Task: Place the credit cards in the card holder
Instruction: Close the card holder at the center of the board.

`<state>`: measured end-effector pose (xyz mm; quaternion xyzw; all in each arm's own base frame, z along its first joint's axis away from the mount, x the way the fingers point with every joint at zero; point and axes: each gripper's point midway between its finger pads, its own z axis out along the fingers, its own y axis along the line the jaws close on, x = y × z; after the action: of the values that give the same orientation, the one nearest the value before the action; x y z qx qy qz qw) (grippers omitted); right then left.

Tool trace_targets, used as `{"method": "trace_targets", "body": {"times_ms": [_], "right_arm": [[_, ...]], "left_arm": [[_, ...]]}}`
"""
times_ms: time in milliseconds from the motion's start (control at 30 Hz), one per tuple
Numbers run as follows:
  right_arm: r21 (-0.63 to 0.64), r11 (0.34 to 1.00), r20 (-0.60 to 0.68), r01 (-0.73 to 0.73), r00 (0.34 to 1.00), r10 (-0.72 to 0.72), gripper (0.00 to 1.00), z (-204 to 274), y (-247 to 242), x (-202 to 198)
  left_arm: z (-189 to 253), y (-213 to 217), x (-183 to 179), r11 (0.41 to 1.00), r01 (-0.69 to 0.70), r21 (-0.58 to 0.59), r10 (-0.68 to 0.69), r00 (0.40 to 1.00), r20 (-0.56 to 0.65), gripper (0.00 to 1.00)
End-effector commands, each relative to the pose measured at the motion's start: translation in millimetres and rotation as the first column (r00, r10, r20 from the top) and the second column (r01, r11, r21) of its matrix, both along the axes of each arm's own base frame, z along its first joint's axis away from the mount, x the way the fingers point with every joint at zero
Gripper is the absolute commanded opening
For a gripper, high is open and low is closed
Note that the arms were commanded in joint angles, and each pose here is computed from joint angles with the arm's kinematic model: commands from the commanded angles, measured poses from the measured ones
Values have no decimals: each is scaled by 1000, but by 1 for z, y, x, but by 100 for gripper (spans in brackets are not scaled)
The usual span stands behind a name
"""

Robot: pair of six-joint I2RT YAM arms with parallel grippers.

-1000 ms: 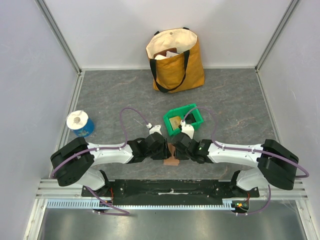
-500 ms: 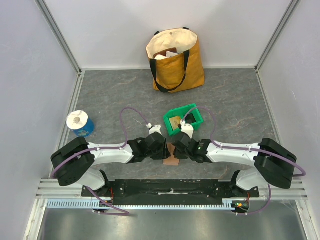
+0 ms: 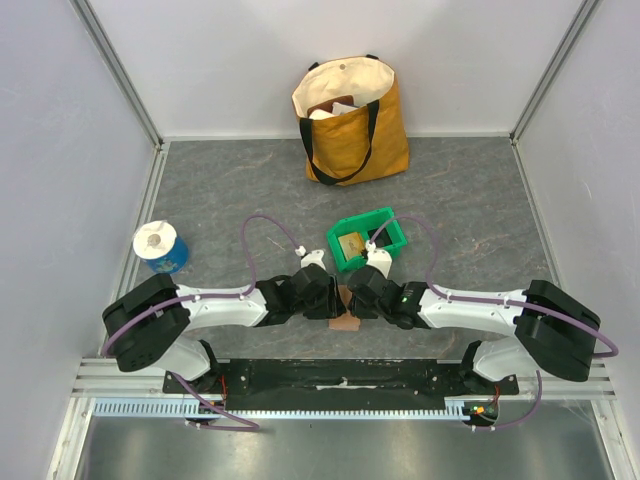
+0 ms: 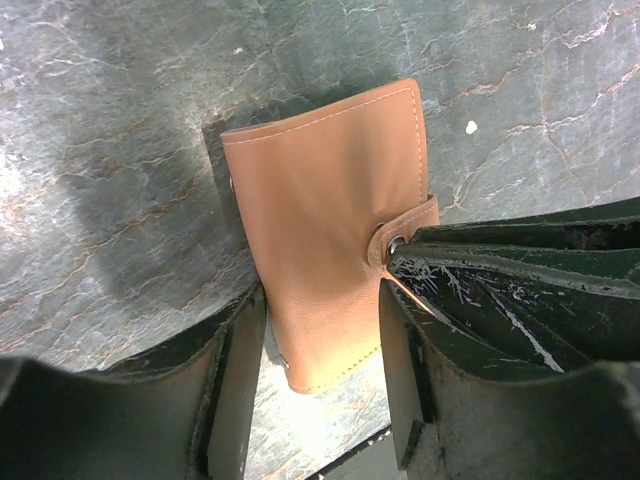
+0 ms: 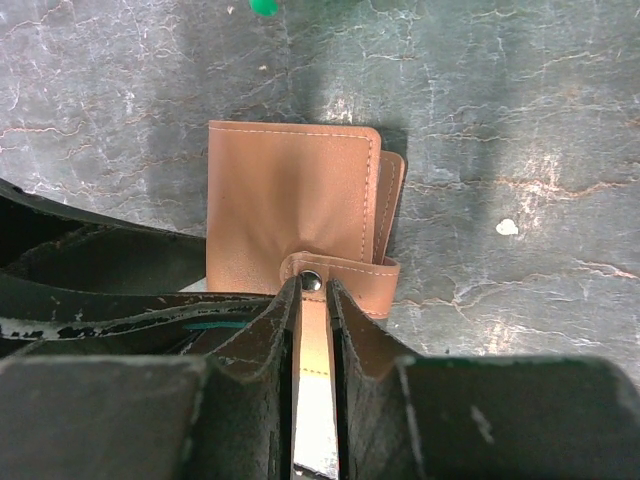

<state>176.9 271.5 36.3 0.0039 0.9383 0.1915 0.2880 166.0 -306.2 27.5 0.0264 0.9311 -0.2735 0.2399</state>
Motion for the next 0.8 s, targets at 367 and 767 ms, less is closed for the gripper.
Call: {"method": "trace_targets", "body": {"times_ms": [367, 767], "right_arm": [[17, 999, 36, 38, 999, -39, 24, 7, -1, 8], [36, 998, 60, 46, 997, -48, 26, 15, 0, 13]], "left_arm": [[-3, 12, 13, 996, -19, 82, 17, 1000, 22, 60], [-24, 21, 4, 992, -28, 121, 33, 999, -38, 52]]}}
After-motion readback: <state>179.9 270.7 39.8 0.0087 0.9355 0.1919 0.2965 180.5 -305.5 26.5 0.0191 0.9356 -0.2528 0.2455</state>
